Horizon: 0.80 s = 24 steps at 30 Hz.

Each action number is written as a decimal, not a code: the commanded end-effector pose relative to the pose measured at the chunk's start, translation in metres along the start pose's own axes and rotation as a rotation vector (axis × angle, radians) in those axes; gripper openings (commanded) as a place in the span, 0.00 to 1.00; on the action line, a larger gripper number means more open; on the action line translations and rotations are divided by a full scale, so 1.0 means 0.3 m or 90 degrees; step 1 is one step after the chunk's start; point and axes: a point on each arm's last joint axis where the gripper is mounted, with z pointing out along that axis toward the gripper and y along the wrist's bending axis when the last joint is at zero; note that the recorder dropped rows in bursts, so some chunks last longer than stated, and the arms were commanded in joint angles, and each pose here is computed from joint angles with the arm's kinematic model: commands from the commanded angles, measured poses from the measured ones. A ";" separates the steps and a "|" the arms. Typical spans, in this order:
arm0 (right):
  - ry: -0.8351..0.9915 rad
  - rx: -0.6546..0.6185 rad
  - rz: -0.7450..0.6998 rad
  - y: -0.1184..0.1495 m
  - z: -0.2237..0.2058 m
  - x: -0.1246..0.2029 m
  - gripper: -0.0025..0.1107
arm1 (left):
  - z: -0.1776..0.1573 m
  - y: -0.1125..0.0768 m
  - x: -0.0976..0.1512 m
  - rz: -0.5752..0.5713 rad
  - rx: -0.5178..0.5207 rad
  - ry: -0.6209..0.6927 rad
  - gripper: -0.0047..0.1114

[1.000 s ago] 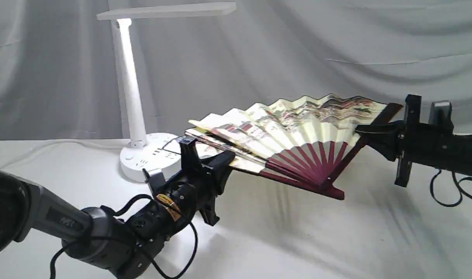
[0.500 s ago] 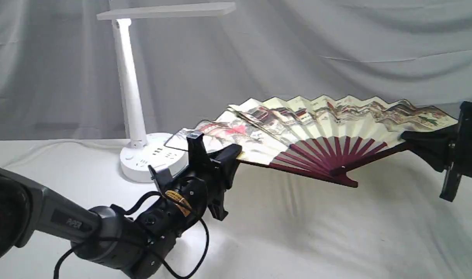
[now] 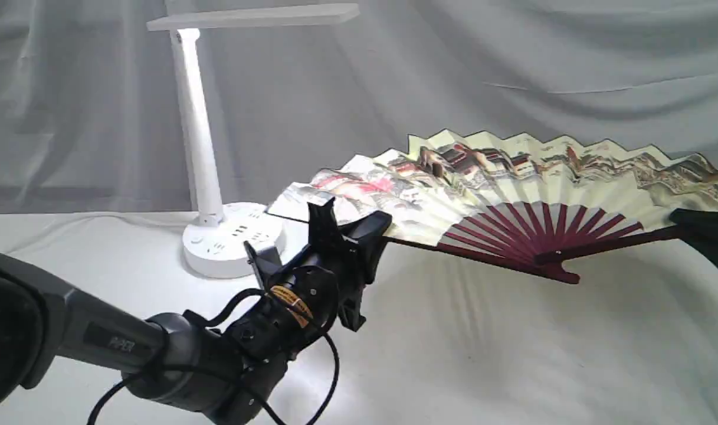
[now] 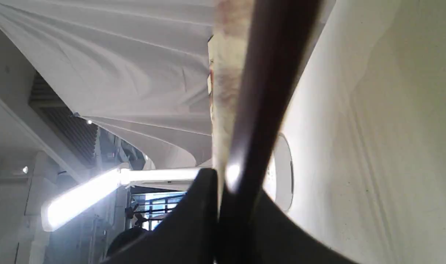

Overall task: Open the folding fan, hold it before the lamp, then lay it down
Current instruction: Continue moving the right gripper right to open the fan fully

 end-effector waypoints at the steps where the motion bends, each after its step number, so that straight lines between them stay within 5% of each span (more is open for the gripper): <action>1: -0.062 0.052 -0.029 -0.039 -0.071 -0.032 0.02 | -0.003 -0.082 -0.062 -0.075 0.099 -0.106 0.04; 24: -0.073 0.056 -0.020 -0.054 -0.097 -0.031 0.02 | -0.007 -0.115 -0.077 -0.083 0.119 -0.146 0.04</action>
